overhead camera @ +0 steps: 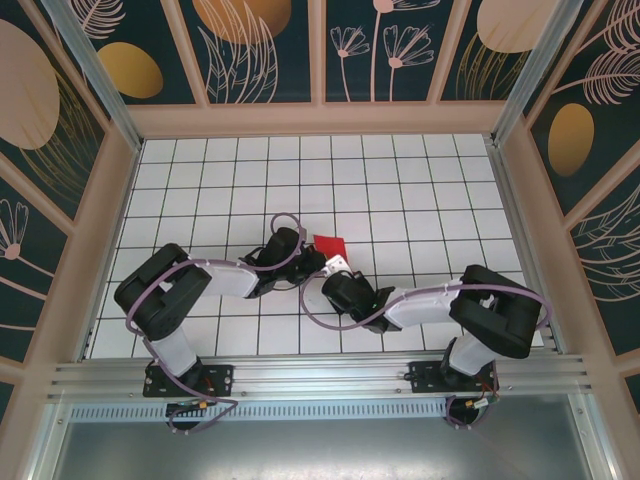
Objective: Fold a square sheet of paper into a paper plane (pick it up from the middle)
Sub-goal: Fold the wing for the fifth time at the center of the table.
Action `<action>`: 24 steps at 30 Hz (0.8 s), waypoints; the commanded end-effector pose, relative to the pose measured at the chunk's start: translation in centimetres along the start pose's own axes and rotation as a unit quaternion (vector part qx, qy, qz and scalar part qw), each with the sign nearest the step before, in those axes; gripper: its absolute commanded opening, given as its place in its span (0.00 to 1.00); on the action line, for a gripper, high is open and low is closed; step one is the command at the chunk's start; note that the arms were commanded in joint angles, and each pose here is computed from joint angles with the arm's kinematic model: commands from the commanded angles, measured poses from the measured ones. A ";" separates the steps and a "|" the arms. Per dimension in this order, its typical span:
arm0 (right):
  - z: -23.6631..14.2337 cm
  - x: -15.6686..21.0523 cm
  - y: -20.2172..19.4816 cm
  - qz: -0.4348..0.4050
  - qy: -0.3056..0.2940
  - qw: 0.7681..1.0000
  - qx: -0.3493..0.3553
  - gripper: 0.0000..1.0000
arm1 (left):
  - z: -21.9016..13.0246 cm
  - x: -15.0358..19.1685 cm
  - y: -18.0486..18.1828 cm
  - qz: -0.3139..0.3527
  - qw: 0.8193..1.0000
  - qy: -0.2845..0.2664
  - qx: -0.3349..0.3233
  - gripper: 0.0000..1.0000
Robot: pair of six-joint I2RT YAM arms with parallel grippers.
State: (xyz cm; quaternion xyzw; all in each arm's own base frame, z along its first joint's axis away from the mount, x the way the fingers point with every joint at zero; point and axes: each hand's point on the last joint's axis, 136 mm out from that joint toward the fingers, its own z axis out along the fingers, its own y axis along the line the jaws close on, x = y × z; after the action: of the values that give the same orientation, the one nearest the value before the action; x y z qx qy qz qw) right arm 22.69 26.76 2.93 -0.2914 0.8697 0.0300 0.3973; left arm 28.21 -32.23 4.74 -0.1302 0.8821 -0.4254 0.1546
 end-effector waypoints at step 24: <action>-1.3 -1.4 0.0 0.309 -0.018 0.901 -0.304 0.00 | -6.9 -3.1 -2.6 0.074 0.989 -0.127 0.017 0.49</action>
State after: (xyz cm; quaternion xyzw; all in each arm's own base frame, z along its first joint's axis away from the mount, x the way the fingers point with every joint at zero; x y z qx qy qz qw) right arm 23.18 26.29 4.15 -0.1266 0.8719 0.3660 0.2996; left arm 28.81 -26.97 11.32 -0.1378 0.8588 -0.3926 0.2988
